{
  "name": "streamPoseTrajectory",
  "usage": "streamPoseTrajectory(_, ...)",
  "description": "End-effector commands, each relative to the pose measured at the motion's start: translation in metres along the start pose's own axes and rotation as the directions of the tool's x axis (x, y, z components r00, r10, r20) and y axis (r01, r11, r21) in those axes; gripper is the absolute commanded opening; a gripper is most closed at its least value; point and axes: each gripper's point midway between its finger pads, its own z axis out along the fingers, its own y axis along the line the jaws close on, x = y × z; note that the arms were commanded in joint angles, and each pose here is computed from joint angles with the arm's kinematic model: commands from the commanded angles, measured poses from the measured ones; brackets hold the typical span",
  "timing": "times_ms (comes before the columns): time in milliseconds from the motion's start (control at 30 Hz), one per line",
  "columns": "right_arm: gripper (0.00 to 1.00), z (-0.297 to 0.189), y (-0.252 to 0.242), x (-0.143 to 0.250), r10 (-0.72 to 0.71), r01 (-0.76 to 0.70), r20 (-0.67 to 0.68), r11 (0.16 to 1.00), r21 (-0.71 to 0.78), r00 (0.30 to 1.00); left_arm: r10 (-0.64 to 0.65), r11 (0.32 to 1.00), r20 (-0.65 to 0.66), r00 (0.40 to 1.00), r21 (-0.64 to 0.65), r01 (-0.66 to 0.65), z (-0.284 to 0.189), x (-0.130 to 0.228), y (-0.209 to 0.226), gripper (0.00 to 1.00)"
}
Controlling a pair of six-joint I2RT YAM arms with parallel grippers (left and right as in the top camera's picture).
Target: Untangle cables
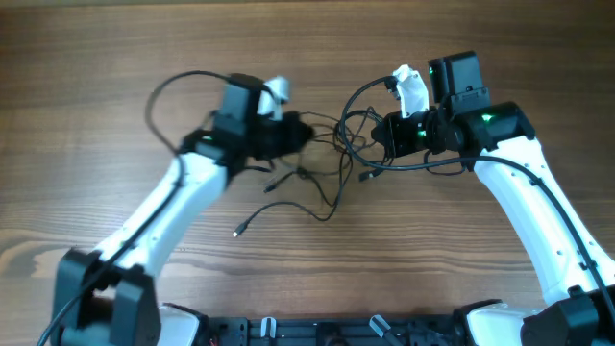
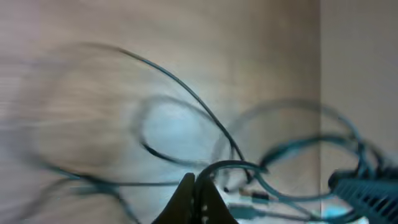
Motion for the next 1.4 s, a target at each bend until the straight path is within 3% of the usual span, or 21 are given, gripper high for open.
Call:
streamPoseTrajectory(0,0.04,0.0,0.001,0.001,0.012,-0.012,-0.001,1.0,-0.011,1.0,-0.089,0.989,0.238,0.967,-0.095,0.114,-0.084,-0.058,0.053,0.04)
streamPoseTrajectory(100,0.04,0.0,0.001,0.001,0.012,-0.012,-0.001,1.0,-0.011,1.0,-0.211,0.949,0.412,0.886,-0.131,0.287,-0.158,-0.082,0.11,0.04)
streamPoseTrajectory(167,0.04,0.0,0.001,0.001,0.012,-0.012,-0.001,1.0,-0.011,1.0,-0.314,0.914,0.499,0.808,-0.072,0.399,-0.207,-0.089,0.145,0.04)
streamPoseTrajectory(300,0.04,0.0,0.002,0.001,0.012,-0.012,-0.001,1.0,-0.012,1.0,-0.412,0.889,0.546,0.73,0.067,0.452,-0.254,-0.09,0.167,0.04)
streamPoseTrajectory(333,0.04,0.0,0.002,0.001,0.012,-0.012,-0.001,1.0,-0.012,1.0,-0.427,0.888,0.542,0.724,0.1,0.449,-0.259,-0.089,0.166,0.21)
streamPoseTrajectory(400,0.04,0.0,0.005,0.001,0.008,-0.008,-0.002,0.999,-0.034,1.0,-0.427,0.898,0.503,0.752,0.139,0.417,-0.253,-0.088,0.153,0.5)
streamPoseTrajectory(433,0.04,-0.001,0.011,0.001,0.003,-0.003,-0.002,0.998,-0.067,1.0,-0.415,0.907,0.473,0.777,0.151,0.393,-0.243,-0.088,0.142,0.54)
streamPoseTrajectory(567,0.04,-0.008,0.05,-0.001,-0.126,0.132,0.039,0.948,-0.291,0.991,-0.313,0.948,0.333,0.89,0.165,0.271,-0.192,-0.079,0.088,0.57)
streamPoseTrajectory(633,0.04,-0.015,0.069,-0.006,-0.165,0.187,0.09,0.899,-0.396,0.982,-0.219,0.965,0.231,0.948,0.193,0.176,-0.16,-0.064,0.047,0.57)
streamPoseTrajectory(700,0.04,-0.017,0.073,-0.012,-0.169,0.204,0.12,0.889,-0.411,0.978,-0.044,0.96,0.144,0.989,0.279,0.002,-0.133,-0.044,-0.007,0.58)
streamPoseTrajectory(833,0.04,-0.021,0.082,-0.012,-0.148,0.186,0.117,0.867,-0.462,0.982,0.216,0.908,0.107,0.971,0.344,-0.24,-0.102,-0.013,-0.063,0.66)
streamPoseTrajectory(900,0.04,-0.023,0.085,-0.012,-0.118,0.154,0.104,0.863,-0.481,0.987,0.274,0.886,0.09,0.957,0.362,-0.288,-0.092,-0.001,-0.076,0.68)
streamPoseTrajectory(1033,0.04,-0.035,0.103,-0.018,-0.126,0.189,0.148,0.793,-0.579,0.981,0.294,0.914,0.081,0.952,0.268,-0.305,-0.066,0.001,-0.068,0.69)
streamPoseTrajectory(1133,0.04,-0.038,0.107,-0.019,-0.131,0.202,0.159,0.775,-0.6,0.978,0.287,0.92,0.035,0.957,0.267,-0.286,-0.049,0.008,-0.064,0.66)
streamPoseTrajectory(1167,0.04,-0.038,0.107,-0.02,-0.133,0.207,0.165,0.772,-0.601,0.977,0.283,0.923,0.028,0.959,0.263,-0.28,-0.047,0.008,-0.061,0.58)
streamPoseTrajectory(1200,0.04,-0.038,0.107,-0.02,-0.134,0.208,0.166,0.773,-0.599,0.977,0.281,0.924,0.027,0.959,0.262,-0.278,-0.046,0.008,-0.06,0.29)
streamPoseTrajectory(1233,0.04,-0.037,0.105,-0.02,-0.134,0.206,0.165,0.781,-0.59,0.977,0.279,0.927,0.034,0.96,0.249,-0.279,-0.046,0.006,-0.058,0.11)
streamPoseTrajectory(1267,0.09,-0.032,0.099,-0.021,-0.133,0.201,0.162,0.809,-0.553,0.978,0.271,0.936,0.054,0.961,0.219,-0.276,-0.047,-0.001,-0.052,0.04)
streamPoseTrajectory(1333,0.25,-0.016,0.07,-0.022,-0.091,0.132,0.121,0.91,-0.392,0.988,0.227,0.959,0.092,0.97,0.155,-0.239,-0.057,-0.017,-0.032,0.04)
streamPoseTrajectory(1367,0.36,-0.003,0.026,-0.018,0.033,-0.022,0.065,0.988,-0.153,0.997,0.18,0.973,0.121,0.976,0.123,-0.195,-0.069,-0.03,-0.014,0.04)
